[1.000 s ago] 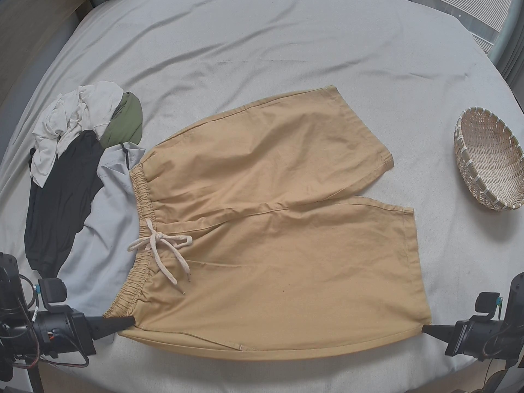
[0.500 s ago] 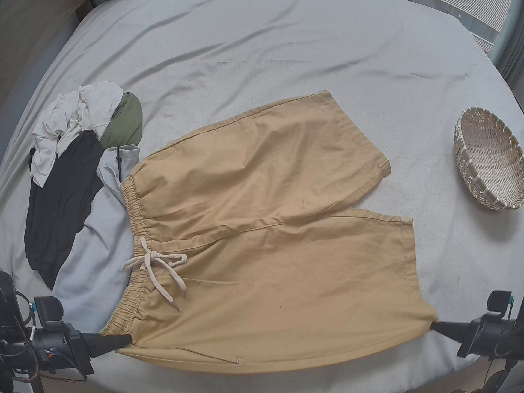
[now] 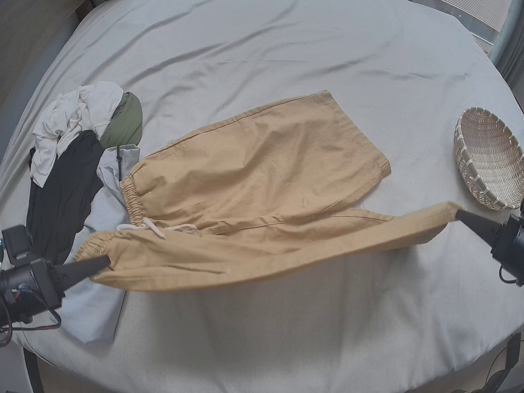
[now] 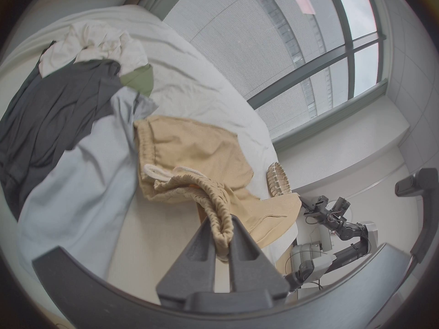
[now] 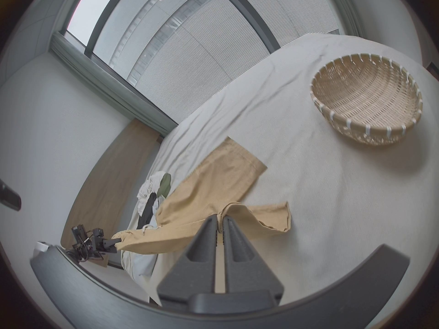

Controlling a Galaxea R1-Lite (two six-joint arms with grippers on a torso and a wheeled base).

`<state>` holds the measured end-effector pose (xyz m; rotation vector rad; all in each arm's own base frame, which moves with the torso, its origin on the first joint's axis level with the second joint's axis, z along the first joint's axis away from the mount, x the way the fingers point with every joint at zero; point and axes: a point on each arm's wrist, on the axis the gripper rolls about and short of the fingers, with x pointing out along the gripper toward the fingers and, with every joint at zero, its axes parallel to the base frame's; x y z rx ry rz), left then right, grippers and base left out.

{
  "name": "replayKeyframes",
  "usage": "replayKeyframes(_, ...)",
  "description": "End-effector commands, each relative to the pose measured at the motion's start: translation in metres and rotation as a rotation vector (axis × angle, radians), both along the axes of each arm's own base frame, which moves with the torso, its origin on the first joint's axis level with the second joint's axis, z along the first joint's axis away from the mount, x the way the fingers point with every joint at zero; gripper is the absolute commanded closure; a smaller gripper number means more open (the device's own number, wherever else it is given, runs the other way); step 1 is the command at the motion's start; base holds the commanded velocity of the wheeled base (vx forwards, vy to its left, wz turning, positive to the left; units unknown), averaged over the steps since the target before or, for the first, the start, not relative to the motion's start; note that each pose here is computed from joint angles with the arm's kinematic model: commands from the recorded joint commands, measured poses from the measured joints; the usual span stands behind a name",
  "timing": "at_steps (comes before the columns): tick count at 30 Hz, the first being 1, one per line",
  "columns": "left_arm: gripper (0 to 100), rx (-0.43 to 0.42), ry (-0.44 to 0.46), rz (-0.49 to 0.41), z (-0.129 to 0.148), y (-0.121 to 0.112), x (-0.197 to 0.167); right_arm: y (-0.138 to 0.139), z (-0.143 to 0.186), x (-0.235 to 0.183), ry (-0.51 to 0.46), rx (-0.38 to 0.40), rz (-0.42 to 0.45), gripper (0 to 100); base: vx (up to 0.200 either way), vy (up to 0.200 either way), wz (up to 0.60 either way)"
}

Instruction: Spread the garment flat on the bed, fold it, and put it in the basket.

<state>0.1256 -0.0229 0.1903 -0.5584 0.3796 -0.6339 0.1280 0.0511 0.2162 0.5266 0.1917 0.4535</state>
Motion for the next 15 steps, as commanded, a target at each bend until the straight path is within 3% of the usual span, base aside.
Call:
replayKeyframes(1,100,-0.007,-0.026,0.011,0.01,0.0,0.011,0.005,0.024,0.017,-0.05,0.02,-0.003,100,0.0,0.0,0.0)
replayKeyframes(10,100,-0.014,-0.035,0.047,0.02,0.0,0.022,0.016,0.061,0.05,-0.124,0.048,0.013,100,0.0,0.0,0.0)
replayKeyframes(15,100,-0.014,-0.027,0.058,0.021,0.0,0.028,0.023,0.066,0.07,-0.124,0.046,0.011,100,0.0,0.0,0.0)
